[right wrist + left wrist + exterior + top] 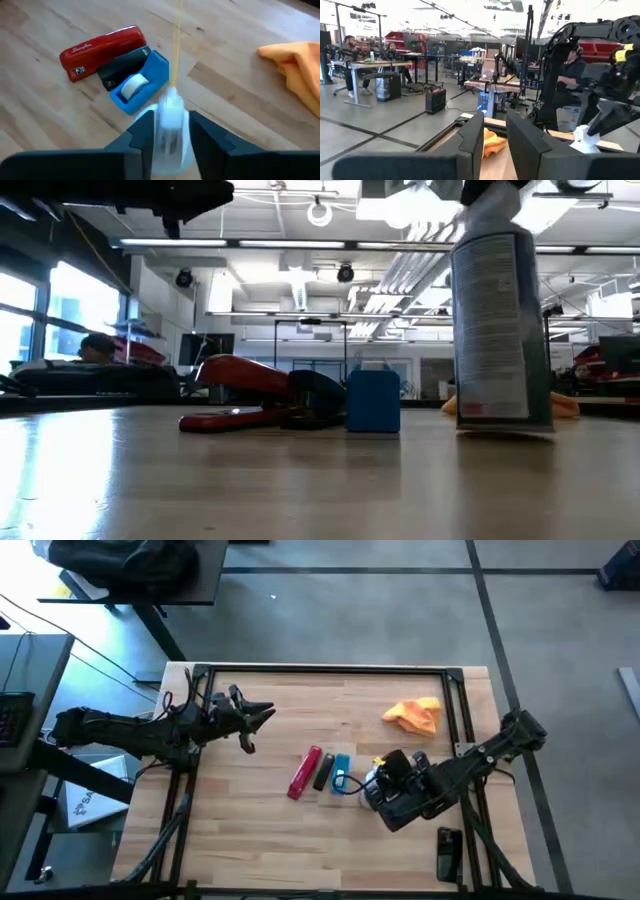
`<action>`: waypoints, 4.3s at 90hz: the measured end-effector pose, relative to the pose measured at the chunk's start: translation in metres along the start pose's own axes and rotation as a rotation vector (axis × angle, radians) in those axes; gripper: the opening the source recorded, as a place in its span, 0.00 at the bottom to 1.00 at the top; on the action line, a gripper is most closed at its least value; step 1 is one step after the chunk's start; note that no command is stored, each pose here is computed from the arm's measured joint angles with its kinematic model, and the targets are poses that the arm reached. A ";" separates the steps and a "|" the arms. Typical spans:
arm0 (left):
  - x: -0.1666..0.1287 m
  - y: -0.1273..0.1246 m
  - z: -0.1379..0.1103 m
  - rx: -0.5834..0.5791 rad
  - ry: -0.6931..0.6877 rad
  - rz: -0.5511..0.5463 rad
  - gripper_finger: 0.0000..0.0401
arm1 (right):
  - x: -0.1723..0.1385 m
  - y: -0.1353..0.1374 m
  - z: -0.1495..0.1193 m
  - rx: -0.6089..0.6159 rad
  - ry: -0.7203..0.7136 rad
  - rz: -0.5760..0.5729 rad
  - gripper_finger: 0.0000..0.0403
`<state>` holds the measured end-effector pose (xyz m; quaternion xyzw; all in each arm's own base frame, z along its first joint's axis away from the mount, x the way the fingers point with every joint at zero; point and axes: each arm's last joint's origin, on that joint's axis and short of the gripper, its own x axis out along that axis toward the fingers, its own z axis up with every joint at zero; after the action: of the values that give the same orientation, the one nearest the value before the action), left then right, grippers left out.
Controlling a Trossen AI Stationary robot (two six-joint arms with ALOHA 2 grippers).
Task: Apply microfiber cloth
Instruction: Prepare the white spray bottle, then spray the black cellphone using the white spray bottle
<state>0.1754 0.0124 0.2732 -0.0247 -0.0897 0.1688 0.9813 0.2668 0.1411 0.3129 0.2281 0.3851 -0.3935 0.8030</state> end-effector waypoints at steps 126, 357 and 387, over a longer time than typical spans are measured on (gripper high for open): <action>0.000 0.000 0.002 0.020 -0.017 -0.001 0.16 | 0.009 -0.024 0.015 -0.182 0.129 -0.002 0.45; -0.089 -0.183 -0.118 -0.193 0.623 -0.544 0.16 | 0.054 -0.002 -0.149 -0.217 0.557 -0.001 0.45; -0.079 -0.220 -0.141 -0.114 0.693 -0.526 0.16 | 0.009 -0.022 -0.169 -0.467 0.601 -0.116 0.45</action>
<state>0.1995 -0.2238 0.1389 -0.1104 0.2325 -0.1103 0.9600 0.1779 0.2374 0.2028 0.1221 0.6950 -0.2556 0.6609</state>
